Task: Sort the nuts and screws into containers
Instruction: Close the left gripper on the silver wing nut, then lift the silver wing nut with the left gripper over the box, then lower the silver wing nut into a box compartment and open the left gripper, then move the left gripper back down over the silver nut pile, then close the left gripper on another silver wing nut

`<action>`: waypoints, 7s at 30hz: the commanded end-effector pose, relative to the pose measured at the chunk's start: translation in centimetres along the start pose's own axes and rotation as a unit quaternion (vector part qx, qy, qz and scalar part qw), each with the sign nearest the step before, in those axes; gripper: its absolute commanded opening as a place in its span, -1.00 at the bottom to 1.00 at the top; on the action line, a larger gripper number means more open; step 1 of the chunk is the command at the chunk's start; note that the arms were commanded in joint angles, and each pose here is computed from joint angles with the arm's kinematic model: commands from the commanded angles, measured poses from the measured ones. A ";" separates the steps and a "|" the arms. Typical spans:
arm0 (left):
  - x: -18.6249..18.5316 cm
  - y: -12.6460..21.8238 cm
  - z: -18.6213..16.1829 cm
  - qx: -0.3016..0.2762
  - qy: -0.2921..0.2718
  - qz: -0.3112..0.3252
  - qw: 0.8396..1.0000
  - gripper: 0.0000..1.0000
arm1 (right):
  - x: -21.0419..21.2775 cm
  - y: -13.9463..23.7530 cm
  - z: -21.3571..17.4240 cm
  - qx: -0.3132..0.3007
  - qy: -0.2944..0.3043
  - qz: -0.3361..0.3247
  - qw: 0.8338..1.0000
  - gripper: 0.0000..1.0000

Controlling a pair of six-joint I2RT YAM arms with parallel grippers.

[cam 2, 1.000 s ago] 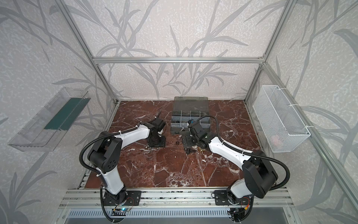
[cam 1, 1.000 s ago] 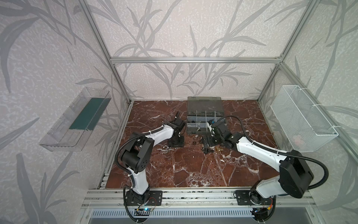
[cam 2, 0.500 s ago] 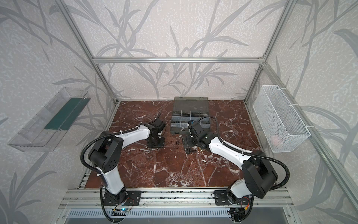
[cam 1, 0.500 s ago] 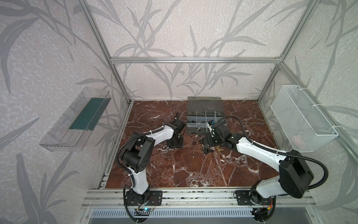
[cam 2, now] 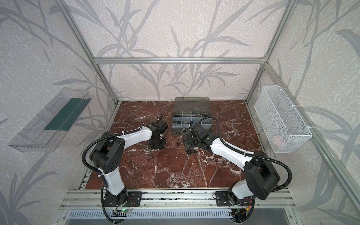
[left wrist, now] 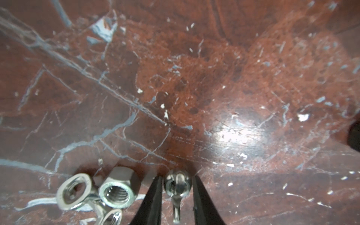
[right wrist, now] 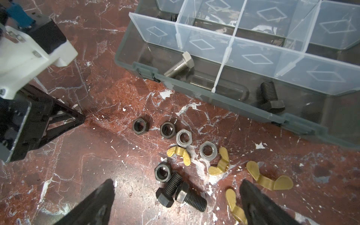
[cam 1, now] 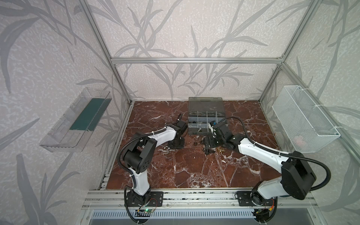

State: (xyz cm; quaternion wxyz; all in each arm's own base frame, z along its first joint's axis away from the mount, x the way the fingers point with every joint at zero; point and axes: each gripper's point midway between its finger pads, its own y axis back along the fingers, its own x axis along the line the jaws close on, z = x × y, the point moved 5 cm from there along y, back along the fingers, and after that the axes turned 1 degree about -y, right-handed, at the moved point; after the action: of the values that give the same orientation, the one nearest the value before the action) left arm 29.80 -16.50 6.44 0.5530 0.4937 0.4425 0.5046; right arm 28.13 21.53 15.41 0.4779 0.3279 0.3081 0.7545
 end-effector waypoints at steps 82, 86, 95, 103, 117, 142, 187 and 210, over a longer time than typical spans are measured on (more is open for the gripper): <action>-13.8 3.5 19.0 -0.138 -0.072 -0.159 0.975 -0.83 | -6.9 4.1 3.8 -0.054 -0.108 -0.032 0.992 0.98; -13.7 3.7 18.9 -0.137 -0.071 -0.157 0.975 -0.83 | -6.9 3.9 3.7 -0.051 -0.108 -0.029 0.992 0.98; -12.8 8.0 18.9 -0.172 -0.076 -0.146 0.971 -0.65 | -6.7 4.6 3.6 -0.061 -0.113 -0.018 0.992 0.98; -9.7 13.9 17.3 -0.212 -0.082 -0.100 0.969 -0.23 | -5.8 4.4 3.3 -0.059 -0.110 0.002 0.992 0.98; -0.4 16.0 8.2 -0.180 -0.024 0.000 0.983 0.74 | -1.2 3.5 3.5 -0.059 -0.021 0.007 0.998 0.98; 4.1 3.5 -3.0 -0.037 0.101 -0.070 0.992 0.33 | 2.3 2.5 2.0 -0.038 0.029 0.015 0.999 0.98; 5.9 0.1 -3.1 -0.047 0.153 -0.042 0.986 -0.64 | 2.1 2.0 1.6 -0.032 0.024 0.012 0.999 0.98; 6.2 0.3 -2.5 -0.065 0.159 -0.032 0.985 -0.73 | 2.1 1.9 1.4 -0.029 0.025 0.015 0.999 0.98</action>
State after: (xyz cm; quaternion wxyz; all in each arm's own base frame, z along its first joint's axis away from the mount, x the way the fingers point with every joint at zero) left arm 28.10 -10.60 7.09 0.5350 0.3526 0.5079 0.5757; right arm 27.46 22.73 17.44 0.4687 0.3020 0.3031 0.7728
